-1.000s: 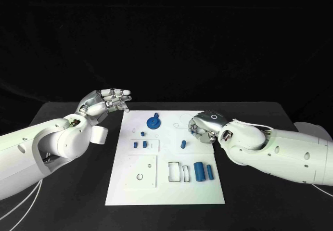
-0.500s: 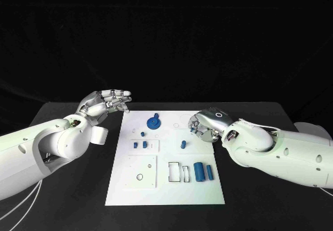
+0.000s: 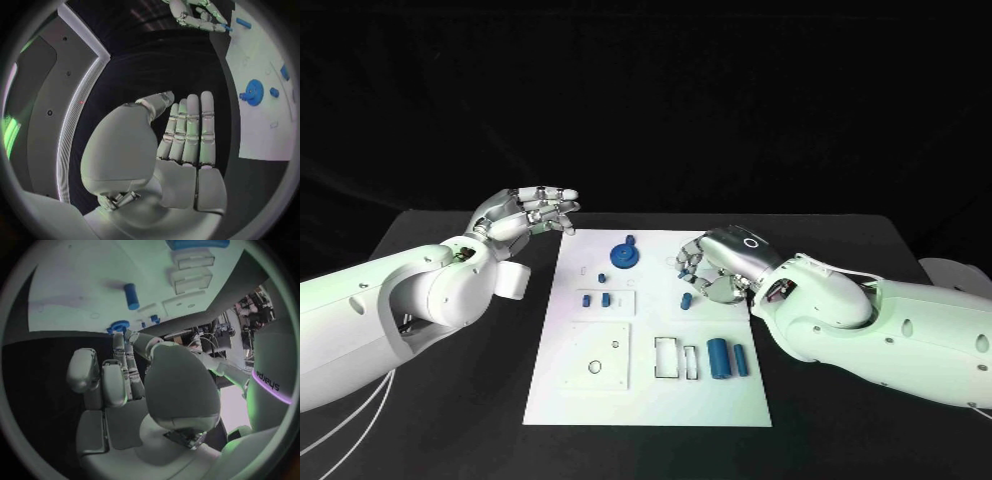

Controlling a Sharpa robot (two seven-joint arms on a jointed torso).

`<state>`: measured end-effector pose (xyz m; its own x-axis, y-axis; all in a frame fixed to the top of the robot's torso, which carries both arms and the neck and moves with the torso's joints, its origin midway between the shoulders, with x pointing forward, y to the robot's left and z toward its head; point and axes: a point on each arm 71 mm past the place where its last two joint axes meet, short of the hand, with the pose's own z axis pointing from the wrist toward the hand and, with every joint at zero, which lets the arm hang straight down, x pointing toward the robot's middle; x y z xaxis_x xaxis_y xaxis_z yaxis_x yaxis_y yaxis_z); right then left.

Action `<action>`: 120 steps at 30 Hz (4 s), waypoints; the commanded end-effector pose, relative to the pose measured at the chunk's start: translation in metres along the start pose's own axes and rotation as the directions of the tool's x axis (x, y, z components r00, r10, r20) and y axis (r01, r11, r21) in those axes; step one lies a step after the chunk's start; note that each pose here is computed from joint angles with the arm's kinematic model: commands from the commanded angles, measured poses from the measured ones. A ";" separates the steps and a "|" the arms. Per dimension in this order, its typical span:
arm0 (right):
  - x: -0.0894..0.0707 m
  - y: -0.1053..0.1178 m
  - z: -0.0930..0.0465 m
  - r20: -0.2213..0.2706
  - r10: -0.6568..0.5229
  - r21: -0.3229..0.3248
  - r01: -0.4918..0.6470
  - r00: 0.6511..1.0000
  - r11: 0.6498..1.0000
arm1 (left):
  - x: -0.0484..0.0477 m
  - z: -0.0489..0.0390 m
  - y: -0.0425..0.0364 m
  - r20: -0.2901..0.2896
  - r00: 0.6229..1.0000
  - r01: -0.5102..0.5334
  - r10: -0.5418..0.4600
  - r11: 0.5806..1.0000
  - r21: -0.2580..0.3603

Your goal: Assemble the parts on the task board

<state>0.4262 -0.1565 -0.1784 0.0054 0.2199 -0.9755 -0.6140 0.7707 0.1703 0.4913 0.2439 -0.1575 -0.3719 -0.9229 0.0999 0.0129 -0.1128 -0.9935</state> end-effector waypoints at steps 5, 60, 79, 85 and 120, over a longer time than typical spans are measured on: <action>0.009 0.035 0.008 -0.019 0.075 -0.083 -0.076 0.997 0.994 | 0.0048 0.0017 0.0004 -0.022 1.000 0.004 -0.004 1.000 0.006; 0.084 0.081 0.018 -0.199 0.152 -0.134 -0.180 0.968 0.974 | 0.0145 0.0069 0.0081 -0.044 0.999 0.005 -0.005 1.000 -0.012; 0.092 0.086 0.020 -0.242 0.117 -0.134 -0.153 0.963 0.979 | 0.0150 0.0072 0.0088 -0.051 0.999 0.007 -0.008 1.000 -0.017; 0.094 0.088 0.021 -0.246 0.120 -0.141 -0.158 0.962 0.977 | 0.0153 0.0075 0.0091 -0.053 0.999 0.007 -0.008 1.000 -0.019; 0.016 -0.003 -0.003 -0.239 0.148 0.047 -0.140 0.960 0.989 | 0.0118 0.0042 0.0109 -0.057 0.998 -0.002 0.000 1.000 -0.031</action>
<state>0.4254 -0.1562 -0.1877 -0.1832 0.2366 -0.9542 -0.5857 0.7533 0.2992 0.4920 0.2329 -0.1676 -0.4030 -0.9104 0.0938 -0.0177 -0.0948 -0.9953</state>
